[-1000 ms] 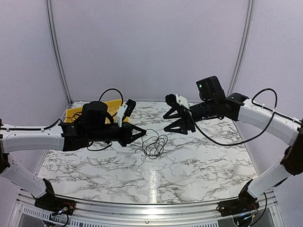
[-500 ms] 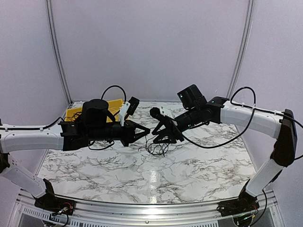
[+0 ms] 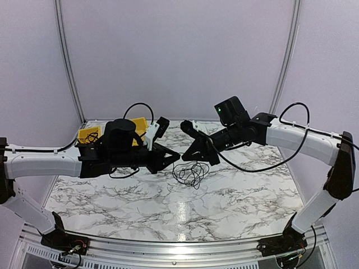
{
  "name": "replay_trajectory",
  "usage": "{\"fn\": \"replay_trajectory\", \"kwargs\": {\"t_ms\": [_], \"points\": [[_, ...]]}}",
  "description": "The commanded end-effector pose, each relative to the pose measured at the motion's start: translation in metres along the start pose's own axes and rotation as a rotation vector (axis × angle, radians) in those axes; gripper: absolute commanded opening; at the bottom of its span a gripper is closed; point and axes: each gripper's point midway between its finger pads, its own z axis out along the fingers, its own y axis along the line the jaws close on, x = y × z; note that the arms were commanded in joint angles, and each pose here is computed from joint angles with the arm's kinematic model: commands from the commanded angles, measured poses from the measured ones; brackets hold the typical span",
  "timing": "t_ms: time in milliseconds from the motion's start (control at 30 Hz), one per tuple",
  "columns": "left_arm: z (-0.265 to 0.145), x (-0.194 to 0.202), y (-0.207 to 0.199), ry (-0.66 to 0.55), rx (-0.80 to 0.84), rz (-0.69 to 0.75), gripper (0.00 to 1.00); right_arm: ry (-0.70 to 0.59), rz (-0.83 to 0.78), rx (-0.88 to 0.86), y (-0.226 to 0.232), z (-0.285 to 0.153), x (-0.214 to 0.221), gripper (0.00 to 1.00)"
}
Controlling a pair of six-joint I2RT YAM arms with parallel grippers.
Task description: Untangle the cables
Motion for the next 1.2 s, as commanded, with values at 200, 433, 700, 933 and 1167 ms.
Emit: {"fn": "replay_trajectory", "kwargs": {"t_ms": [200, 433, 700, 933, 1167], "points": [[0.041, -0.011, 0.065, -0.136, -0.31, -0.047, 0.25, -0.119, -0.041, -0.056, 0.024, -0.032, -0.045, 0.0], [0.071, -0.005, 0.102, -0.328, -0.382, -0.162, 0.25, -0.188, -0.081, -0.137, 0.048, -0.059, -0.072, 0.0], [0.121, 0.052, 0.128, -0.235, -0.387, -0.24, 0.04, -0.266, -0.188, -0.069, 0.062, -0.117, -0.119, 0.0], [0.125, 0.097, 0.153, -0.158, -0.425, -0.298, 0.04, -0.383, -0.308, 0.062, 0.071, -0.189, -0.171, 0.0], [0.113, 0.088, 0.145, -0.156, -0.389, -0.276, 0.12, -0.365, -0.256, 0.153, 0.045, -0.188, -0.16, 0.0]]}}
